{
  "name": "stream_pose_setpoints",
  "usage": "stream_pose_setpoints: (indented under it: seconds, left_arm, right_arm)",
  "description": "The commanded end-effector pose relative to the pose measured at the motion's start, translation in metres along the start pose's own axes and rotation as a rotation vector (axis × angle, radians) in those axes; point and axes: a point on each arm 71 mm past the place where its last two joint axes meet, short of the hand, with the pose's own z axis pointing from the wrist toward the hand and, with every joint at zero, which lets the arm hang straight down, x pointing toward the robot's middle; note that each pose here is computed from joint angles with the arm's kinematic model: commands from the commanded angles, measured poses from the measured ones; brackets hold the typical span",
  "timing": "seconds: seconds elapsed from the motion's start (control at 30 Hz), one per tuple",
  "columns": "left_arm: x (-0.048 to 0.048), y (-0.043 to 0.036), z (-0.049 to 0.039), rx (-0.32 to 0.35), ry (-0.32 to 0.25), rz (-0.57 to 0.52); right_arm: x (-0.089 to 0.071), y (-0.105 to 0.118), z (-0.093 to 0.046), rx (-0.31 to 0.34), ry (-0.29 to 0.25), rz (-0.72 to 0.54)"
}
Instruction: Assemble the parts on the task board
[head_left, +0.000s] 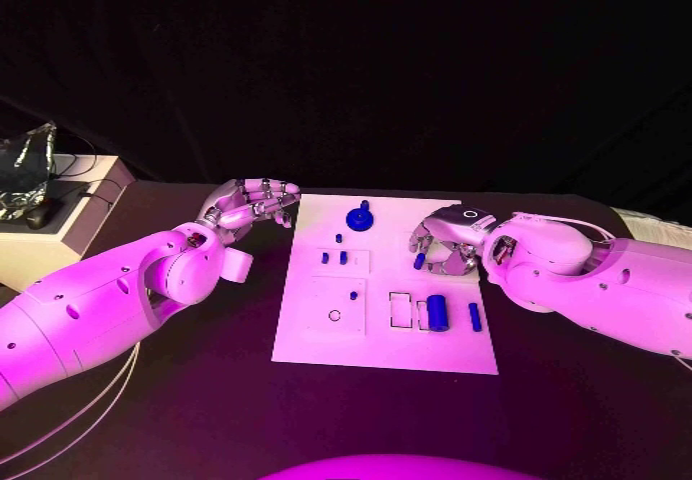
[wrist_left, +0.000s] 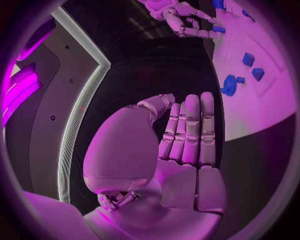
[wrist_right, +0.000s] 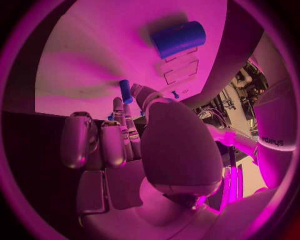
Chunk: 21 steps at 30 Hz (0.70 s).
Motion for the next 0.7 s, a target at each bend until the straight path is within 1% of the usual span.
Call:
stream_pose_setpoints:
  seconds: [0.03, 0.37, 0.7]
  left_arm:
    - [0.0017, -0.0015, 0.0004, 0.013, 0.011, -0.004]
    - [0.0016, -0.0013, 0.0002, 0.01, 0.012, -0.004]
    - [0.0016, -0.0014, 0.0001, 0.009, 0.012, -0.005]
  right_arm:
    - [0.0025, 0.0006, 0.0009, 0.001, 0.021, -0.02]
    - [0.0048, 0.0019, 0.002, -0.001, 0.018, -0.024]
    - [0.0056, 0.004, 0.0029, -0.004, 0.001, -0.022]
